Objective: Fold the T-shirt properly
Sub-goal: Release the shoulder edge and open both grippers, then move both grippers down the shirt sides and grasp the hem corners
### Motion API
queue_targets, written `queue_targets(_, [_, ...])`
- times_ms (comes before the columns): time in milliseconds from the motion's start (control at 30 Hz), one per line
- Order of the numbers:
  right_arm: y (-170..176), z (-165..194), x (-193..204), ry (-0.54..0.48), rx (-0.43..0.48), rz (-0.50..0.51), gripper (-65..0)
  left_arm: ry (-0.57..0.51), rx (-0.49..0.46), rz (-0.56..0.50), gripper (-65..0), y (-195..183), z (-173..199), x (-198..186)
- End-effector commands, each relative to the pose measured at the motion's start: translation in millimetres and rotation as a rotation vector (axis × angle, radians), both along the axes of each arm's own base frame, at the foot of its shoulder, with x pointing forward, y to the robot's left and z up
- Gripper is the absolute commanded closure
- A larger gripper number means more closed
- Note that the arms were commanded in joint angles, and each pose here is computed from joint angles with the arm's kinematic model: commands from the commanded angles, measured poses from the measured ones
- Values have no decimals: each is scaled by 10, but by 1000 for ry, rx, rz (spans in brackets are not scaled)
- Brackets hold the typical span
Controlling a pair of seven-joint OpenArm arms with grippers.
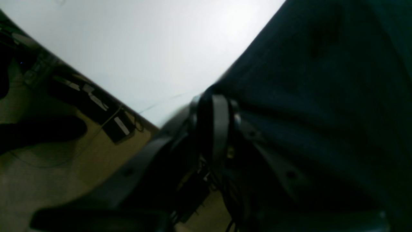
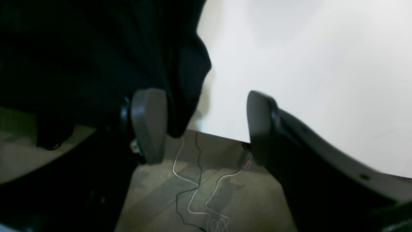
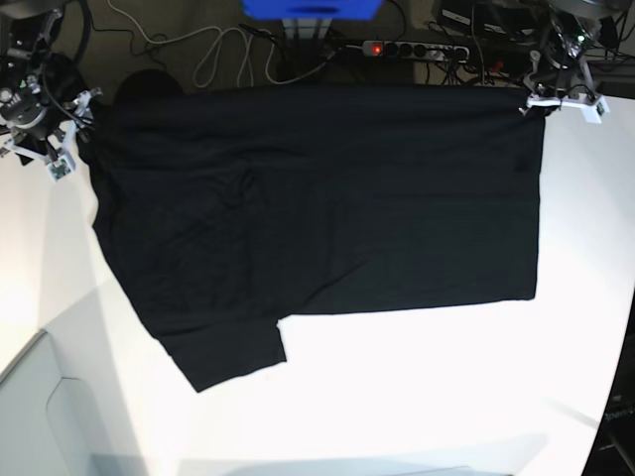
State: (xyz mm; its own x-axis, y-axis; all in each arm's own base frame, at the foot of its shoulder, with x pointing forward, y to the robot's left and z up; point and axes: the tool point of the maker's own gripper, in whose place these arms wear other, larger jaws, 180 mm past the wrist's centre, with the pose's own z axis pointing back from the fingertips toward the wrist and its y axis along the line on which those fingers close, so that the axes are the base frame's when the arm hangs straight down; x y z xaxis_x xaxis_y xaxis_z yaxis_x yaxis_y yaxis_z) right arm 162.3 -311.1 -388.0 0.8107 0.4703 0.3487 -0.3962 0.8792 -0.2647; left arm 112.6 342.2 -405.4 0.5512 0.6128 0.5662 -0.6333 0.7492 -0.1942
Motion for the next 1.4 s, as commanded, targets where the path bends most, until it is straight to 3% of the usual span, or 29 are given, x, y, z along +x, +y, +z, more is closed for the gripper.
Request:
queue_targets(0, [-49,104,66,-26,-24,25,-378,-19,28,-8,-73,63,94,32])
queue_targets(67, [-49,104,66,-26,-24,25,-378,-20,26,-8,-153,56,92,32])
queue_targets(200, [-43,133,89,-35,-28,30,-378,-26,25,-8,-383,52,96,51])
queue_targets(267, [-24,203,131,-56,-38,42,-378,-41,38,-18,-445,47,159,94])
queue_targets(567, [-128,534,191,-160,-89,-11,-378,-163,131,-77,-446,-57,679,356])
queue_targets(867, [-99,750,603,-276,-80,-12,-383,-293,218,-93,-451,-9,1132,682])
queue_targets(1167, [360,797,1389,-360,29,102,-383,-382,234,-92,-452,277,1293,1193])
queue_targets(1367, [540,629,2009,-331,153,110,-383,-357,205,-168,-452,403,1165,1687])
